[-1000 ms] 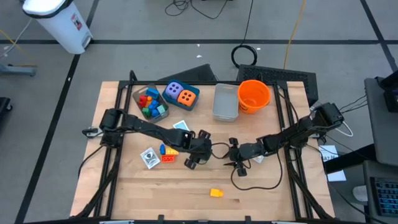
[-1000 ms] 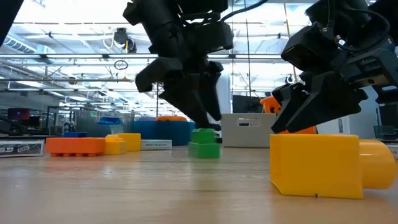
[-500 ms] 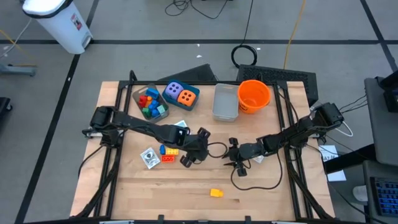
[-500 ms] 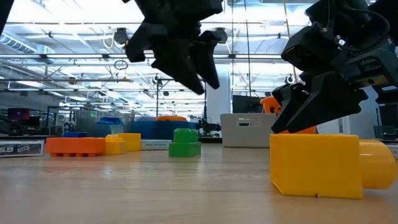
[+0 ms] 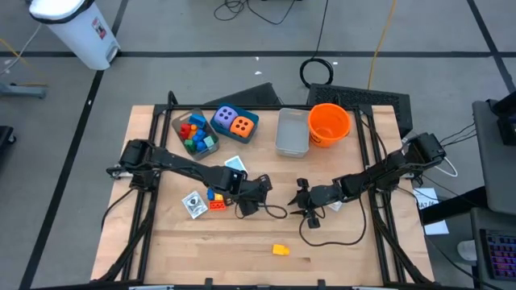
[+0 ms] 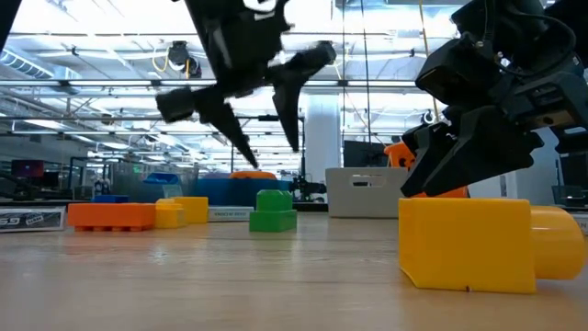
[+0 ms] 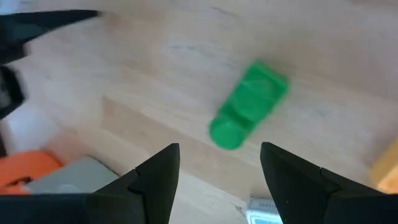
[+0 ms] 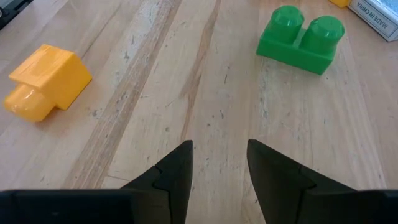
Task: Pick & Place Toys
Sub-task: Put the green game piece into the black bin
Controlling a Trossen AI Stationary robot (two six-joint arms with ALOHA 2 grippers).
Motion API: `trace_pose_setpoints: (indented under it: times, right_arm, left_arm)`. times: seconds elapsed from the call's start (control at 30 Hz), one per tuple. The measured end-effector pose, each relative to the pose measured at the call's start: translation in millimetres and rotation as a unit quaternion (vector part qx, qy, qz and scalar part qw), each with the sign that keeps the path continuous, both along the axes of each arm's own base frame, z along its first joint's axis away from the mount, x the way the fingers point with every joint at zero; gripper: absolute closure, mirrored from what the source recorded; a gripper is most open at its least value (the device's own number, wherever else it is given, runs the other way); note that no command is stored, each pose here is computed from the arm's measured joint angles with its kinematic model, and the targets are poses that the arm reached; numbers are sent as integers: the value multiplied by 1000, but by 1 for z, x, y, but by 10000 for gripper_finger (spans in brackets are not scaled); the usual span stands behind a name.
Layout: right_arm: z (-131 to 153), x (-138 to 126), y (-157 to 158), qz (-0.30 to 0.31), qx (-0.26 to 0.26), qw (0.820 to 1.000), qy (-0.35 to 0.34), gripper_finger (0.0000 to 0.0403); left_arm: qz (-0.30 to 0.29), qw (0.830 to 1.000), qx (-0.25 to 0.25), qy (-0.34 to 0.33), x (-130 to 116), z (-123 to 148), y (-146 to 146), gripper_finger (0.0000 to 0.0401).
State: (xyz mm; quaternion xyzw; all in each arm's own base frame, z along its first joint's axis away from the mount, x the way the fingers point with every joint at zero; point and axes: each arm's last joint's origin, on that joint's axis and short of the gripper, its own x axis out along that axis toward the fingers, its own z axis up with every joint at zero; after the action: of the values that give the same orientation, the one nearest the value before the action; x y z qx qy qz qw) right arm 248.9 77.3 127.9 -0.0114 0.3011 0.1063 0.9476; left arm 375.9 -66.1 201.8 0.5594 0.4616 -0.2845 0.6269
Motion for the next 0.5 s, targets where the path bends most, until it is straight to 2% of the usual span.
trace_pose_setpoints:
  times: [0.13,0.5]
  right_arm:
    - [0,0,0,0,0,1000,1,259]
    - [0,0,0,0,-1,1000,2,259]
  left_arm:
    - [-47,998,23,21,2,-10,-1,169]
    - [-95,994,41,39,11,-32,-2,169]
